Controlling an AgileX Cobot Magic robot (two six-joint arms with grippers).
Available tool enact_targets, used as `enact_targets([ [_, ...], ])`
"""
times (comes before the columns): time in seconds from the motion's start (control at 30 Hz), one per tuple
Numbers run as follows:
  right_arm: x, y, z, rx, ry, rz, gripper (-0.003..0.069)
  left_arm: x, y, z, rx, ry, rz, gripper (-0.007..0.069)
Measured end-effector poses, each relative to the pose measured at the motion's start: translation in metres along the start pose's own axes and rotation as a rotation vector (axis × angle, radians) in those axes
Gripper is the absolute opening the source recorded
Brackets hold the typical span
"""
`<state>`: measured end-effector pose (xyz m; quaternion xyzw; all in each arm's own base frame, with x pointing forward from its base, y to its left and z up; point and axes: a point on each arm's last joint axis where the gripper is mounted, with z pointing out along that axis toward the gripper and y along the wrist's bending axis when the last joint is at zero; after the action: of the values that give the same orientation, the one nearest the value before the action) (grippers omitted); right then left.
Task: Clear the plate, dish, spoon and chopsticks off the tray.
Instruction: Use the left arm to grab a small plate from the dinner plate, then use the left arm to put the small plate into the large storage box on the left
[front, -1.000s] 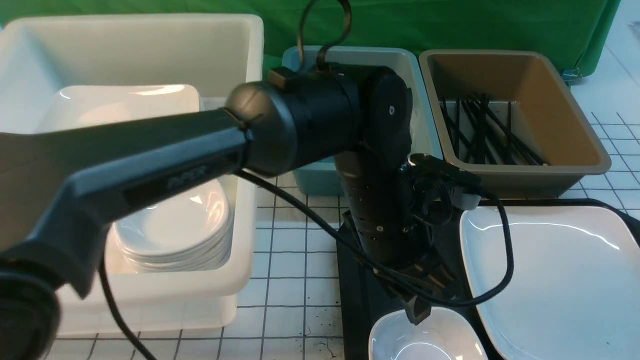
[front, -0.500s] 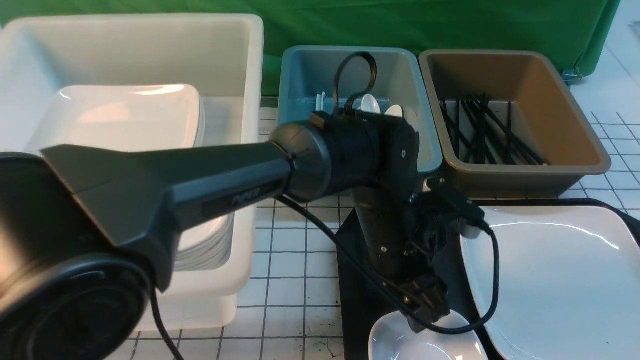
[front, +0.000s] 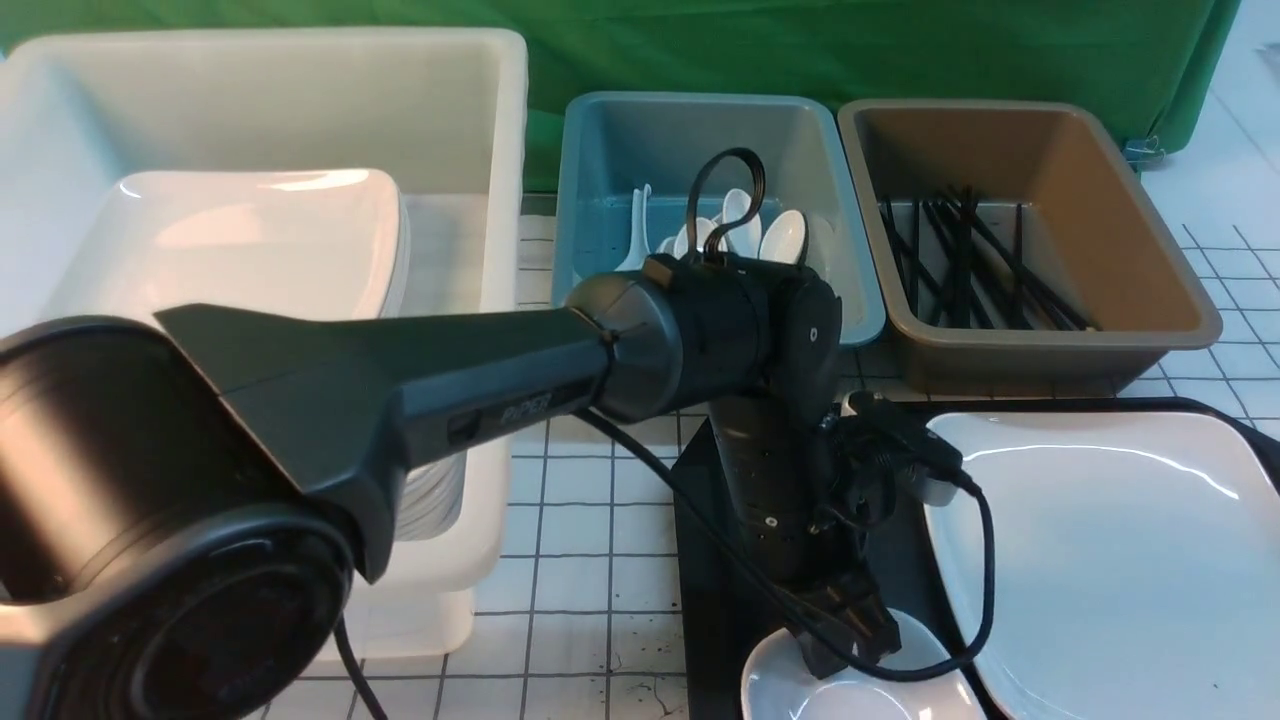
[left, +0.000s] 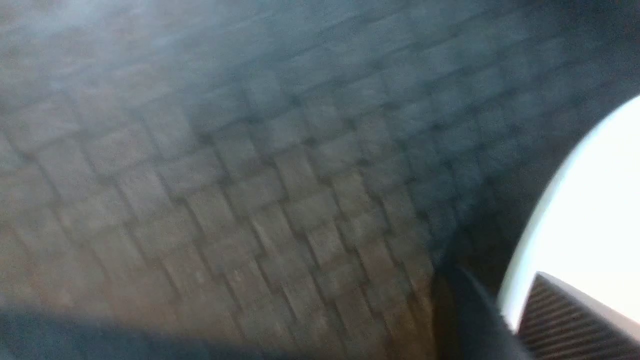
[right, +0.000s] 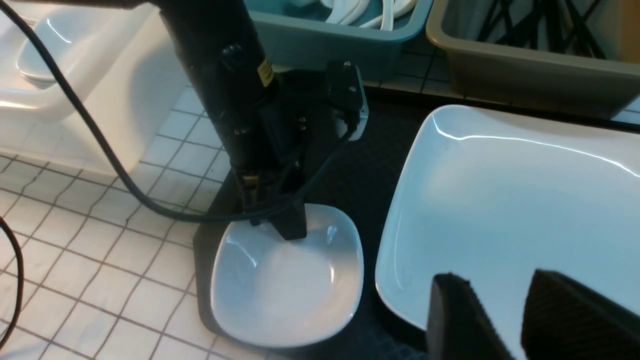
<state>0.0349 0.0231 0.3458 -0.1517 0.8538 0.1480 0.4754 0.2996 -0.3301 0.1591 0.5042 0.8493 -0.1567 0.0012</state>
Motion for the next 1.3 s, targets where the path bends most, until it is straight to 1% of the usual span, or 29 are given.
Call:
enact_targets([
  [0.17, 0.0, 0.0, 0.0, -0.001, 0.0, 0.001, 0.0219, -0.008, -0.005, -0.019, 0.018, 0.017, -0.047, 0.0022],
  [0.23, 0.0, 0.0, 0.0, -0.001, 0.0, 0.001, 0.0221, -0.017, -0.006, -0.033, -0.008, -0.022, -0.07, 0.0008],
  [0.3, 0.0, 0.0, 0.0, -0.001, 0.002, 0.001, 0.0223, -0.025, -0.007, -0.054, -0.059, -0.078, -0.085, 0.0007],
  [0.37, 0.0, 0.0, 0.0, -0.001, 0.003, 0.001, 0.0225, -0.028, -0.008, -0.064, -0.077, -0.106, -0.098, 0.0007],
  [0.43, 0.0, 0.0, 0.0, -0.001, 0.003, 0.001, 0.0228, -0.029, -0.012, -0.093, -0.124, -0.18, -0.12, 0.0007],
  [0.53, 0.0, 0.0, 0.0, -0.001, 0.003, 0.001, 0.023, -0.022, -0.014, -0.132, -0.149, -0.262, -0.158, 0.0007],
  [0.57, 0.0, 0.0, 0.0, -0.001, 0.003, 0.001, 0.0231, -0.013, -0.012, -0.161, -0.162, -0.324, -0.204, 0.0007],
  [0.67, 0.0, 0.0, 0.0, -0.001, 0.003, 0.001, 0.0235, 0.012, 0.0, -0.215, -0.199, -0.443, -0.293, 0.0007],
  [0.77, 0.0, 0.0, 0.0, -0.001, 0.003, 0.001, 0.0236, 0.052, 0.021, -0.272, -0.256, -0.571, -0.408, 0.0007],
  [0.8, 0.0, 0.0, 0.0, -0.001, 0.003, 0.001, 0.0237, 0.065, 0.028, -0.285, -0.268, -0.603, -0.45, 0.0007],
  [0.83, 0.0, 0.0, 0.0, -0.001, 0.003, 0.001, 0.0237, 0.087, 0.039, -0.301, -0.279, -0.643, -0.525, 0.0007],
  [0.9, 0.0, 0.0, 0.0, -0.001, 0.003, 0.001, 0.0237, 0.116, 0.055, -0.314, -0.279, -0.673, -0.633, 0.0007],
  [0.93, 0.0, 0.0, 0.0, -0.001, 0.003, 0.001, 0.0237, 0.141, 0.064, -0.321, -0.274, -0.695, -0.713, 0.0007],
  [1.03, 0.0, 0.0, 0.0, -0.001, 0.0, 0.001, 0.0237, 0.189, 0.084, -0.317, -0.232, -0.701, -0.892, 0.0007],
  [1.07, -0.001, 0.0, 0.0, -0.001, -0.008, 0.001, 0.0237, 0.209, 0.092, -0.309, -0.198, -0.69, -0.975, 0.0007],
  [1.13, -0.002, 0.0, 0.0, -0.001, -0.025, 0.001, 0.0239, 0.237, 0.1, -0.292, -0.147, -0.666, -1.093, 0.0007],
  [1.23, -0.005, 0.0, 0.0, -0.001, -0.055, 0.001, 0.0239, 0.264, 0.109, -0.261, -0.081, -0.628, -1.229, 0.0007],
  [1.27, -0.005, 0.0, 0.0, -0.001, -0.057, 0.001, 0.0239, 0.265, 0.109, -0.261, -0.082, -0.633, -1.231, 0.0007],
  [1.3, -0.006, 0.0, 0.0, -0.001, -0.069, 0.001, 0.0239, 0.27, 0.113, -0.247, -0.069, -0.621, -1.269, 0.0007],
])
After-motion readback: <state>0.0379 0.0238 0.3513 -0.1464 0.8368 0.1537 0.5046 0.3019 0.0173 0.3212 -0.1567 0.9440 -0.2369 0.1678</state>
